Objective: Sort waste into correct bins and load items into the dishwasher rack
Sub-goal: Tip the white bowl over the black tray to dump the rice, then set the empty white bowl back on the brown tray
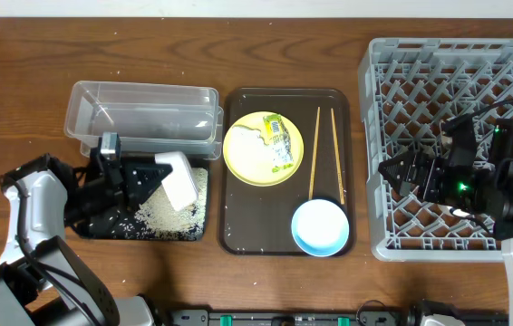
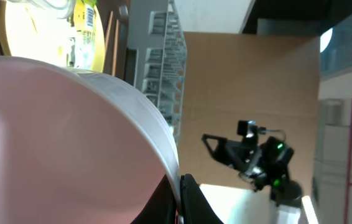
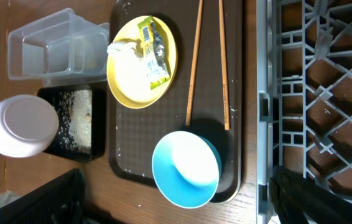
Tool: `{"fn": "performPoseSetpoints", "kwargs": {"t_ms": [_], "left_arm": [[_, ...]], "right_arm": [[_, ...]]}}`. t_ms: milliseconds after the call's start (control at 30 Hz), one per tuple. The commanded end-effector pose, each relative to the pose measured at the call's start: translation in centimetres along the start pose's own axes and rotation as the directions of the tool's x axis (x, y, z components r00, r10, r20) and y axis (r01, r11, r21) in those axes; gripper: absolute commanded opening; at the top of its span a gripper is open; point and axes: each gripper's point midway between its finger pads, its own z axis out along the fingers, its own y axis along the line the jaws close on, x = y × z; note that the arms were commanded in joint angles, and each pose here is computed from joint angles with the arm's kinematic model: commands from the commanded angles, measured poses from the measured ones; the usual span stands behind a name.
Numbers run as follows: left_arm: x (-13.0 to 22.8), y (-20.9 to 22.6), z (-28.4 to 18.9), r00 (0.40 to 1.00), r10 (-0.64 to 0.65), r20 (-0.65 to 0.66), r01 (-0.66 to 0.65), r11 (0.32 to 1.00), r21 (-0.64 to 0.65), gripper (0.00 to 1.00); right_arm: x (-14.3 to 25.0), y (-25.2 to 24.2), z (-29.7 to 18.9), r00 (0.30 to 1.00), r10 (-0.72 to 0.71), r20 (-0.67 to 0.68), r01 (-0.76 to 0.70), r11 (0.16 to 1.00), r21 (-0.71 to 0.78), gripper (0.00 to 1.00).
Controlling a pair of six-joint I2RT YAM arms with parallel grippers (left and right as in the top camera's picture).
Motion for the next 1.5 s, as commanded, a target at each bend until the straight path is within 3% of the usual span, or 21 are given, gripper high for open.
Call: {"fn": "performPoseSetpoints", "kwargs": {"t_ms": [0,133,333,433,533,633,967,1067,1167,1233,1267,1400,1467], "left_arm": [[0.8,1.1,0.1,0.996,0.076,-0.05,-0.079,0.994,-0.074,0.06],[2.3,1.4,0.2,0.994,0.025,-0.105,-0.038,0.992,-0.124,0.06],[5.6,0.0,2.4,0.965,0.11,-0.236,-0.152,0.974,-0.17,0.06],[6.7,1.7,3.6,0.947,0.09,-0.309,-0.194,0.925,-0.327,0.06],[6.6,4.5,4.6,0.94,0.081,-0.331,-0.263,0.788,-0.557,0.06],[6.7,5.8,6.3,0.927,0.125,-0.353,-0.343,0.662,-0.666,0.06],[9.3,9.8,12.1,0.857,0.275,-0.436,-0.505,0.273,-0.819,0.06],[9.8,11.2,12.7,0.843,0.287,-0.456,-0.516,0.19,-0.835,0.06],[10.1,11.5,13.7,0.83,0.297,-0.472,-0.536,0.191,-0.822,0.16],[10.0,10.6,14.1,0.827,0.315,-0.466,-0.538,0.204,-0.817,0.32],[9.8,9.7,14.2,0.824,0.326,-0.463,-0.541,0.211,-0.814,0.35],[9.1,5.5,15.3,0.751,0.429,-0.503,-0.627,0.223,-0.746,0.56],[7.6,3.5,15.4,0.72,0.503,-0.478,-0.632,0.19,-0.752,0.63]], "right_arm": [[-0.2,0.3,-0.2,1.0,-0.024,0.005,0.024,1.0,-0.002,0.94],[-0.2,0.3,-0.2,1.0,-0.023,0.005,0.023,1.0,-0.002,0.94],[-0.4,0.4,-0.2,0.999,-0.03,0.015,0.03,1.0,-0.003,0.94],[-0.6,0.4,-0.2,0.999,-0.034,0.022,0.034,0.999,-0.004,0.94],[-0.7,0.3,-0.2,0.999,-0.034,0.025,0.034,0.999,0.005,0.94],[-0.7,0.0,-0.2,0.999,-0.034,0.027,0.034,0.999,0.019,0.94],[-0.6,0.0,-0.2,0.999,-0.025,0.024,0.025,0.999,0.021,0.95],[-0.6,0.0,-0.2,0.999,-0.025,0.025,0.025,0.999,0.021,0.95],[-0.6,0.0,-0.2,0.999,-0.026,0.025,0.025,0.999,0.021,0.95],[-0.6,-0.1,-0.2,0.999,-0.026,0.025,0.025,0.999,0.022,0.95],[-0.6,-0.1,-0.2,0.999,-0.026,0.025,0.025,0.999,0.022,0.95],[-0.7,-0.3,-0.2,0.999,-0.026,0.027,0.025,0.999,0.038,0.96],[-0.7,-0.4,-0.2,0.999,-0.026,0.028,0.025,0.999,0.039,0.96]]}}
